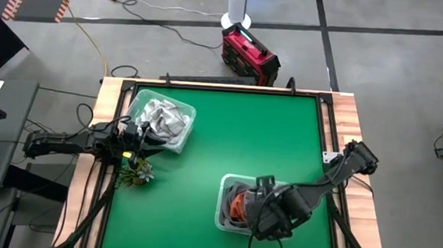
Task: Sort towels by color in basket
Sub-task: Adjust the gray checkered towel
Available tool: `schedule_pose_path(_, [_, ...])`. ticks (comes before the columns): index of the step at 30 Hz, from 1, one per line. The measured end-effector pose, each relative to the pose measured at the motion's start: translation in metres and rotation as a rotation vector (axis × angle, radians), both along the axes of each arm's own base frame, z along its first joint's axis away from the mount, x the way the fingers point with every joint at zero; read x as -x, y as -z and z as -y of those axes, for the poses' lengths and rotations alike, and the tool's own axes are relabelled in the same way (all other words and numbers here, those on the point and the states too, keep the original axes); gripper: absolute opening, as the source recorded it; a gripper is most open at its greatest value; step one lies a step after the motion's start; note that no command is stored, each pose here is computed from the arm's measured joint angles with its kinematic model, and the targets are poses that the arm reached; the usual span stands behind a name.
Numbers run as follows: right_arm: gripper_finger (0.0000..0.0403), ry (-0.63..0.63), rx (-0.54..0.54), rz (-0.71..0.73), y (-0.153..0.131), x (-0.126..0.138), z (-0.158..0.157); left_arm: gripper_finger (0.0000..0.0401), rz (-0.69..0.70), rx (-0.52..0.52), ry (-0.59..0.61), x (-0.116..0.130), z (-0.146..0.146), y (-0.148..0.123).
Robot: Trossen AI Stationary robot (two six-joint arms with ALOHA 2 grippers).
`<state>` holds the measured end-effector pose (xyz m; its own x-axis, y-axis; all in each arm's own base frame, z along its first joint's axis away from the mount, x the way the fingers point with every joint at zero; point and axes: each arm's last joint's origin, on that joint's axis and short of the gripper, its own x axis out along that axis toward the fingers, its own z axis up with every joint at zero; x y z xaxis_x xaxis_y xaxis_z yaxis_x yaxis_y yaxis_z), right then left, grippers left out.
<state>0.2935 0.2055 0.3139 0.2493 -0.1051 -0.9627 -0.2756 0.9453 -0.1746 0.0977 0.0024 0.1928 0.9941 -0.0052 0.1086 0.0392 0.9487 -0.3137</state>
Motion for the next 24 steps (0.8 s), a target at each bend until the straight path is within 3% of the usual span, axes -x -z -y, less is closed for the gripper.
schedule_pose_path(6, [0.0028, 0.34, -0.029, 0.052, -0.007, -0.004, 0.02, 0.0129, 0.006, 0.001, 0.0, 0.0, 0.0, 0.0])
schedule_pose_path(10, [0.0018, 0.49, -0.005, 0.019, -0.003, -0.004, 0.031, 0.0129, 0.006, 0.002, 0.0, 0.0, 0.0, 0.0])
schedule_pose_path(13, [0.0018, 0.612, 0.071, -0.007, 0.004, -0.001, 0.041, 0.0129, 0.007, 0.001, 0.0, 0.0, 0.0, 0.0])
schedule_pose_path(19, [0.0025, 0.617, 0.093, -0.008, 0.012, -0.004, 0.048, 0.0129, 0.007, 0.001, 0.001, 0.0, 0.0, 0.0])
schedule_pose_path(24, [0.0026, 0.451, -0.093, -0.027, 0.025, -0.015, 0.033, 0.0129, 0.003, 0.0, 0.001, 0.0, 0.0, 0.0])
